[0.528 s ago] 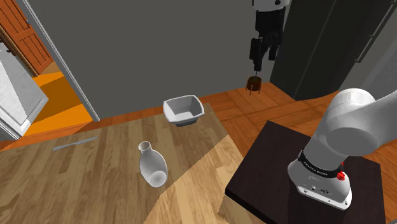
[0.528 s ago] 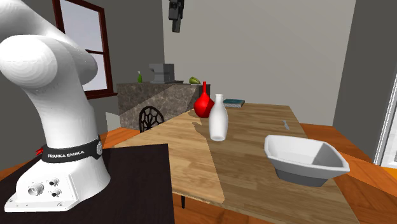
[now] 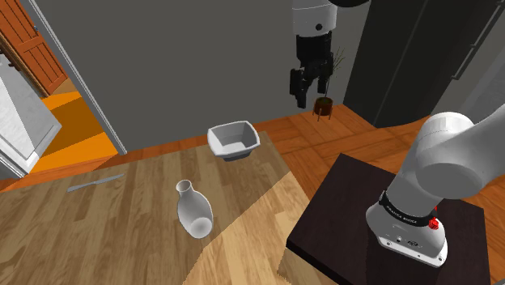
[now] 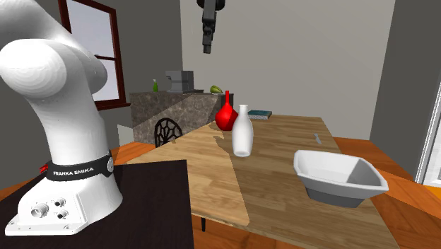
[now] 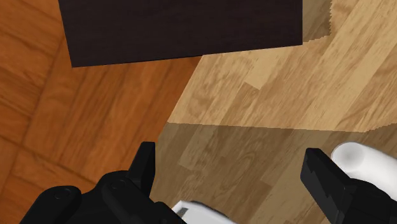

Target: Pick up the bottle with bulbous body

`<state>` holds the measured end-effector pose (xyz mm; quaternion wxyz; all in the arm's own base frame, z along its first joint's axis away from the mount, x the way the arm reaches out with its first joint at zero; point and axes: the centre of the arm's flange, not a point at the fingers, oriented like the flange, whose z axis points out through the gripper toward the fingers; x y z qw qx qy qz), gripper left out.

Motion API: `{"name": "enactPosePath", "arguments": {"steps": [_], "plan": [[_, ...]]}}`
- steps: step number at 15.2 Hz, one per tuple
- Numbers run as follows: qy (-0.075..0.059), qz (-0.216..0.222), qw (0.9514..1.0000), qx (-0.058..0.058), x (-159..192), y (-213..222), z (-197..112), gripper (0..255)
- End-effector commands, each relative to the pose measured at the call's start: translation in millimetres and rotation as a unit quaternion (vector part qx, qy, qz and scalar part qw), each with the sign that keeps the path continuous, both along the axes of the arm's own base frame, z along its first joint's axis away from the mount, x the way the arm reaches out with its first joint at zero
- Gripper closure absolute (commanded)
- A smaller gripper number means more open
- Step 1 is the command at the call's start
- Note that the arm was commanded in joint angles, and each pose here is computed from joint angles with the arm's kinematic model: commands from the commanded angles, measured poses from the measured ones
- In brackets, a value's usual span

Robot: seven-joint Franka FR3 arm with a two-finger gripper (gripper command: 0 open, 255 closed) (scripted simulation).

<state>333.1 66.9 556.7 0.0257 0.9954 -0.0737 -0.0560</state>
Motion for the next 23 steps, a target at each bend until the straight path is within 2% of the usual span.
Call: {"name": "enactPosePath", "arguments": {"steps": [1, 23], "plan": [[-0.001, 0.0, 1.0, 0.001, 13, 19, -13, 0], [-0.007, 0.0, 0.9999, 0.011, 155, 234, -139, 0]]}}
